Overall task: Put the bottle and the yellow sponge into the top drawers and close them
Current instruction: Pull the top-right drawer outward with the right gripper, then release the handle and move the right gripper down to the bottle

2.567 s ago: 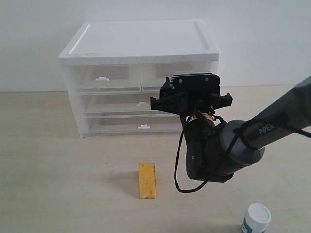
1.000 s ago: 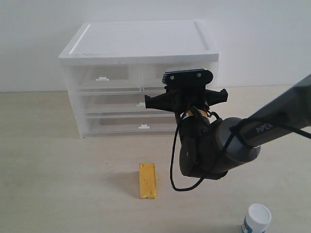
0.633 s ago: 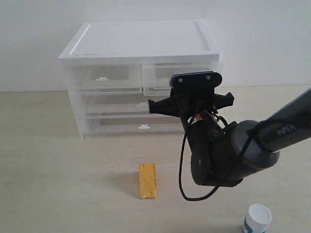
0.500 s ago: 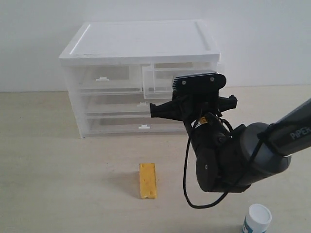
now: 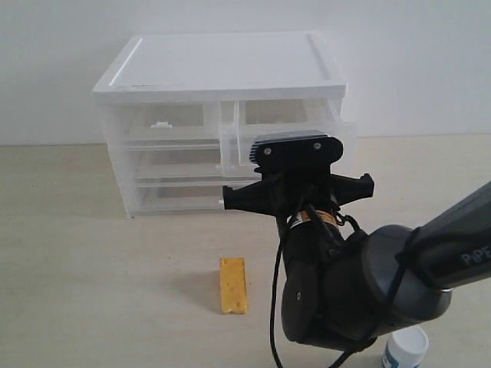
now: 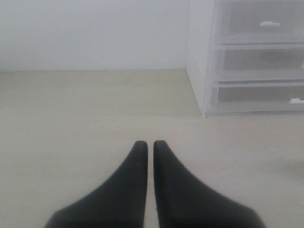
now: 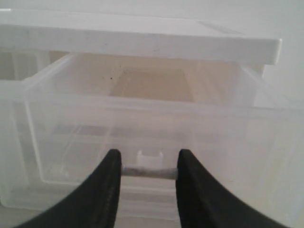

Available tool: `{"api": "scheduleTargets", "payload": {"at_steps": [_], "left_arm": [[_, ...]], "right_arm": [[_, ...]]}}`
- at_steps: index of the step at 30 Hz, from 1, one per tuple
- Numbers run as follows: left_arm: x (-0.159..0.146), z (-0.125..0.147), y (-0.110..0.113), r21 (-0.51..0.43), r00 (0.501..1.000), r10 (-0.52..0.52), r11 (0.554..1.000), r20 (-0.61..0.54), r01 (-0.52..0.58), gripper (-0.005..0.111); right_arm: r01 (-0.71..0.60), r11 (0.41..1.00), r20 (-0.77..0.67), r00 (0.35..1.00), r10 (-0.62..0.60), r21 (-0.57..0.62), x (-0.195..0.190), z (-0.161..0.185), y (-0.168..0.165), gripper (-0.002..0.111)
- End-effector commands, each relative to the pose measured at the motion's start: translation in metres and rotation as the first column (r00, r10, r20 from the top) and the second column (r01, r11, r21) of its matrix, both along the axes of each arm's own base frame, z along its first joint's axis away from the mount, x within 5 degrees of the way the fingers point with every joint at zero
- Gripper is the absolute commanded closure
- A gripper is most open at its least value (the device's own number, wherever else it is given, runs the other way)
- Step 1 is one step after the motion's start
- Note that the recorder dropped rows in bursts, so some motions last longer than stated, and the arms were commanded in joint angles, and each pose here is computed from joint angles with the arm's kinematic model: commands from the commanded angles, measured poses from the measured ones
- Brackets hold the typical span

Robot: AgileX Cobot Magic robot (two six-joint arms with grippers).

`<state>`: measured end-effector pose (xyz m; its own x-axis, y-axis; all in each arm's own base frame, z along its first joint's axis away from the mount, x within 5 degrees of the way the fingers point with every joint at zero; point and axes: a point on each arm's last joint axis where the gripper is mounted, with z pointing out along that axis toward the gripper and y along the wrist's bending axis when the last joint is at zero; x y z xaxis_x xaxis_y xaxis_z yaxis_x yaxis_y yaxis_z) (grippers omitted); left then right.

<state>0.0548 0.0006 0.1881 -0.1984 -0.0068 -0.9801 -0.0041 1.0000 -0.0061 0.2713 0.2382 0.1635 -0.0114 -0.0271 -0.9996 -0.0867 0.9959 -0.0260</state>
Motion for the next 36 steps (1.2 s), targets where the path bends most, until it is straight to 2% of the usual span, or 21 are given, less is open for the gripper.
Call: {"api": "scheduleTargets", "payload": {"at_steps": [1, 7, 9, 11, 16, 17, 19, 23, 26, 31, 33, 36], "left_arm": [[0.0, -0.001, 0.0, -0.005, 1.0, 0.001, 1.0, 0.003, -0.001, 0.102], [0.0, 0.0, 0.0, -0.005, 1.0, 0.001, 1.0, 0.005, -0.001, 0.102], [0.0, 0.0, 0.0, -0.005, 1.0, 0.001, 1.0, 0.005, -0.001, 0.102], [0.0, 0.0, 0.0, -0.005, 1.0, 0.001, 1.0, 0.005, -0.001, 0.102], [0.0, 0.0, 0.0, -0.005, 1.0, 0.001, 1.0, 0.005, -0.001, 0.102], [0.0, 0.0, 0.0, -0.005, 1.0, 0.001, 1.0, 0.005, -0.001, 0.102], [0.0, 0.0, 0.0, -0.005, 1.0, 0.001, 1.0, 0.005, -0.001, 0.102], [0.0, -0.001, 0.0, -0.005, 1.0, 0.001, 1.0, 0.003, -0.001, 0.102], [0.0, -0.001, 0.0, -0.005, 1.0, 0.001, 1.0, 0.003, -0.001, 0.102], [0.0, -0.001, 0.0, -0.005, 1.0, 0.001, 1.0, 0.003, -0.001, 0.102], [0.0, -0.001, 0.0, -0.005, 1.0, 0.001, 1.0, 0.003, -0.001, 0.102], [0.0, -0.001, 0.0, -0.005, 1.0, 0.001, 1.0, 0.003, -0.001, 0.102]], "right_arm": [[-0.003, 1.0, -0.047, 0.999, 0.003, 0.002, -0.002, 0.006, -0.001, 0.108], [0.001, 1.0, -0.066, 0.998, 0.0, 0.013, -0.012, 0.005, -0.014, 0.108], [-0.009, 1.0, -0.084, 0.996, 0.009, 0.003, -0.015, 0.003, -0.017, 0.105], [-0.026, 1.0, -0.108, 0.994, 0.026, 0.0, -0.016, 0.0, -0.016, 0.092], [-0.118, 0.993, -0.141, 0.984, 0.113, -0.021, -0.017, -0.003, -0.008, 0.047], [-0.117, 0.993, -0.143, 0.983, 0.114, -0.018, -0.018, -0.003, -0.008, 0.041], [-0.12, 0.993, -0.153, 0.981, 0.115, -0.019, -0.018, -0.004, -0.008, 0.037], [-0.149, 0.988, -0.238, 0.962, 0.137, -0.035, -0.021, -0.006, -0.007, 0.037], [-0.242, 0.967, -0.34, 0.918, 0.204, -0.075, -0.027, -0.001, -0.004, 0.037], [-0.373, 0.92, -0.432, 0.855, 0.288, -0.124, -0.041, 0.022, -0.006, 0.038], [-0.418, 0.899, -0.479, 0.821, 0.312, -0.13, -0.047, 0.029, -0.008, 0.045], [-0.454, 0.881, -0.51, 0.793, 0.333, -0.132, -0.053, 0.036, -0.01, 0.068]]}}
